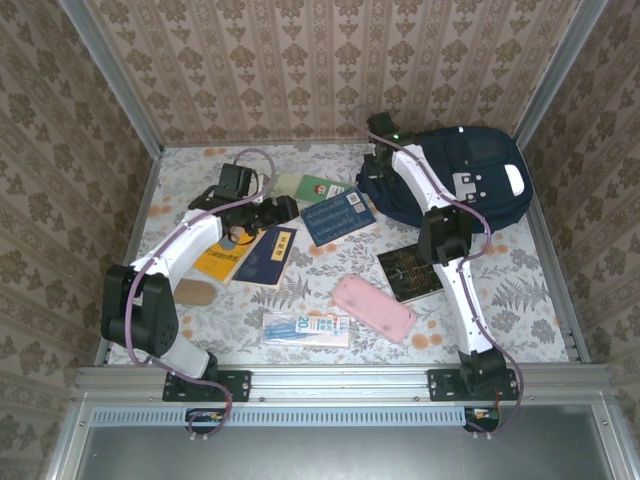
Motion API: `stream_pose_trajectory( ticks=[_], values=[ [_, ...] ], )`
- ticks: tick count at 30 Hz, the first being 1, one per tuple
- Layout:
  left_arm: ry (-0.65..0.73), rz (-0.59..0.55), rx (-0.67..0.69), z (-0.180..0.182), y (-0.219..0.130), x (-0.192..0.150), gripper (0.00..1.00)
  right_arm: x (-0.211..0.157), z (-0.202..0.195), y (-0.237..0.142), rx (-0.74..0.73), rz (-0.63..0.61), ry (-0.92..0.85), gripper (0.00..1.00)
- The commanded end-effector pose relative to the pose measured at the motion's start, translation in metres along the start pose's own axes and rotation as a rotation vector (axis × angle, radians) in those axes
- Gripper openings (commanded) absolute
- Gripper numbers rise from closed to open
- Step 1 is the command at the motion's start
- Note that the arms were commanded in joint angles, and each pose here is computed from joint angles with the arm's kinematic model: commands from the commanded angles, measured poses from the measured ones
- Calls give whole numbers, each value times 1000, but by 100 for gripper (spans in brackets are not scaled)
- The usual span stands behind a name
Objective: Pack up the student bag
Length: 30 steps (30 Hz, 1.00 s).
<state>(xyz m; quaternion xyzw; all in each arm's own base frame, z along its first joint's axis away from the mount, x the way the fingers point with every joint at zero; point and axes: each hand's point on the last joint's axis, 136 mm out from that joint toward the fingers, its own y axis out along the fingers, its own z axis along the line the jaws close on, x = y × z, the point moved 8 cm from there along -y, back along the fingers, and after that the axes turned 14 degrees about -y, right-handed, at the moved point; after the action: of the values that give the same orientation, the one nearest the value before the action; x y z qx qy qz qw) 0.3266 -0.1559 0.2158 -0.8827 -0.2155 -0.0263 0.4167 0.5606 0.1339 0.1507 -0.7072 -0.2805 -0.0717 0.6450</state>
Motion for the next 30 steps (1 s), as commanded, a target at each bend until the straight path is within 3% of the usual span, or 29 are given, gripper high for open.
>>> stream_pose_trajectory(
  ticks=[1,10,15,24,30],
  values=[
    [-11,0,-17,-3,-5,1,85,32,-28,-86,-46,-175,38,0],
    [24,-43,-29,-9,-19,1,85,36,-31,-173,83,-293,98,0],
    [62,-67,-82,-19,-28,2,86,28,-16,-202,265,-294,203,0],
    [163,-103,-162,-54,-54,-12,87,0,44,-209,588,-298,383,0],
    [131,-158,-143,-52,-72,-19,87,-15,100,-181,629,-202,425,0]
  ],
)
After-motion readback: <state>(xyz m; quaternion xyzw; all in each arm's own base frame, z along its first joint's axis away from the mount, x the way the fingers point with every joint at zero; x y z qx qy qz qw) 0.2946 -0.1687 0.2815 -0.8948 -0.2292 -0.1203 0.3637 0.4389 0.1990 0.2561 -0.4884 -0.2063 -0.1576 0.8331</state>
